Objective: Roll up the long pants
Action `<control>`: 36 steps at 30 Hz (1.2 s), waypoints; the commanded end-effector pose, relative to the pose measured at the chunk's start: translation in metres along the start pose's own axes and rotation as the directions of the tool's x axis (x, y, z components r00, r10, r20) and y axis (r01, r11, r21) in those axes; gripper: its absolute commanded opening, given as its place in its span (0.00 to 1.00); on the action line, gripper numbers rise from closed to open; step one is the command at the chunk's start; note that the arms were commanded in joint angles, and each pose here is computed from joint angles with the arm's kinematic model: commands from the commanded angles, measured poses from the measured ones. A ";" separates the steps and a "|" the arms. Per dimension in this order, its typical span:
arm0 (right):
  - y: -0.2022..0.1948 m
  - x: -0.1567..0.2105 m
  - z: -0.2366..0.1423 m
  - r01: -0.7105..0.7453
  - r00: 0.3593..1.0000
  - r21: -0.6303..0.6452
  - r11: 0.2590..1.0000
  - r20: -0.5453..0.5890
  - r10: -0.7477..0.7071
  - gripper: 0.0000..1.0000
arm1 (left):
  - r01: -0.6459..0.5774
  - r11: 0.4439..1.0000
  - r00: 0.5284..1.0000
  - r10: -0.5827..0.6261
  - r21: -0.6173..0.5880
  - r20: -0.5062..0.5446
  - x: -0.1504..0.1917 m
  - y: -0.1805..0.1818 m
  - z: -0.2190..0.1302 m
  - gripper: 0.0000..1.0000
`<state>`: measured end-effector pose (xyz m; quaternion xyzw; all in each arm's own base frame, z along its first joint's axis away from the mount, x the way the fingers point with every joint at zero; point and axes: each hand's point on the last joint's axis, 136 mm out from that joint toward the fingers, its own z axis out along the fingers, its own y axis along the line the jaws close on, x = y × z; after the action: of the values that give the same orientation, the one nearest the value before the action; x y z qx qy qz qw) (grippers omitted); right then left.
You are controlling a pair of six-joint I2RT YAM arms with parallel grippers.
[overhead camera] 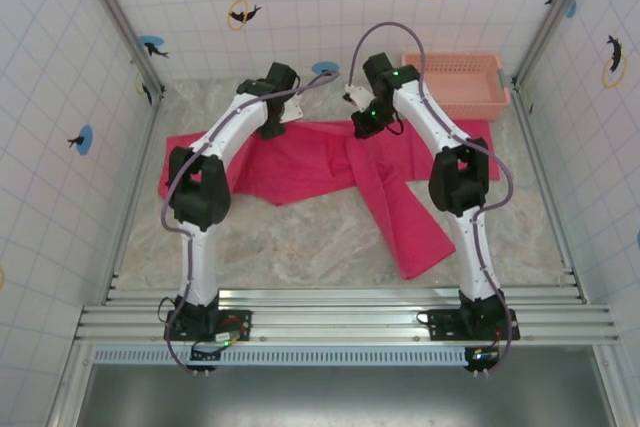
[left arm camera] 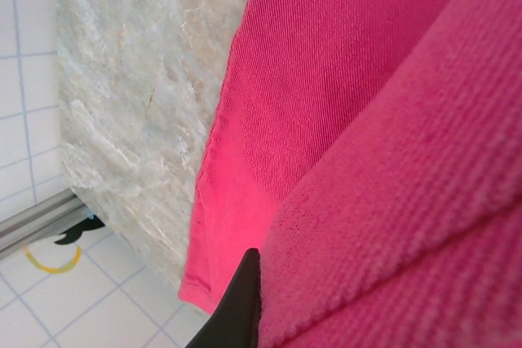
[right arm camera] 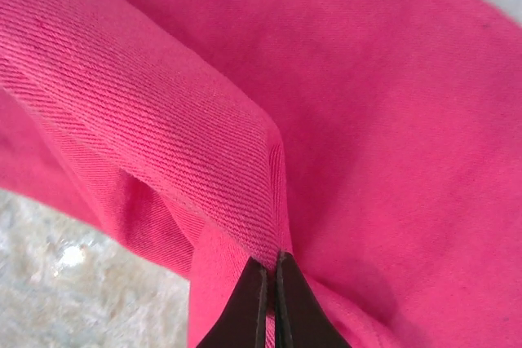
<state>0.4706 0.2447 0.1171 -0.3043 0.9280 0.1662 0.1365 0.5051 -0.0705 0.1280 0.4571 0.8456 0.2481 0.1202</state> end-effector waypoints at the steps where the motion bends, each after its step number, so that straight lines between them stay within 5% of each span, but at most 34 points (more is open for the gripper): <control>1: -0.031 -0.005 -0.002 -0.030 1.000 0.089 0.996 0.001 0.031 0.21 | 0.030 0.999 0.999 -0.031 -0.023 -0.042 0.000 0.008 0.020 0.13; 2: -0.036 -0.008 -0.002 -0.031 0.999 0.103 0.994 0.009 0.031 0.28 | 0.031 0.999 0.998 -0.033 -0.023 -0.053 -0.001 0.006 0.026 0.15; 4: -0.051 -0.018 -0.014 -0.026 0.999 0.177 0.984 0.043 0.018 0.43 | 0.034 0.999 0.998 -0.034 -0.004 -0.051 -0.005 0.001 0.036 0.38; 7: -0.069 -0.030 -0.052 -0.026 0.993 0.271 0.962 0.116 -0.006 0.55 | 0.040 0.999 0.998 -0.039 0.013 -0.052 -0.010 -0.004 0.048 0.45; 12: -0.055 0.009 -0.092 -0.070 0.992 0.175 0.982 0.111 0.051 0.56 | 0.058 0.997 0.997 -0.055 0.043 -0.054 -0.018 -0.013 0.068 0.49; 21: 0.056 0.155 -0.065 -0.024 0.996 0.063 0.998 -0.084 0.029 0.58 | 0.057 0.997 0.997 -0.054 0.052 -0.055 -0.017 -0.014 0.068 0.57; 36: 0.125 0.230 -0.050 -0.034 0.989 0.031 0.999 -0.140 0.038 0.59 | 0.055 0.997 0.998 -0.053 0.061 -0.045 -0.018 -0.017 0.064 0.58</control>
<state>0.2108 0.1983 0.1010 -0.3119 0.9402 0.1268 0.0507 0.5310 -0.0734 0.0585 0.4391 0.8631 0.2331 0.0890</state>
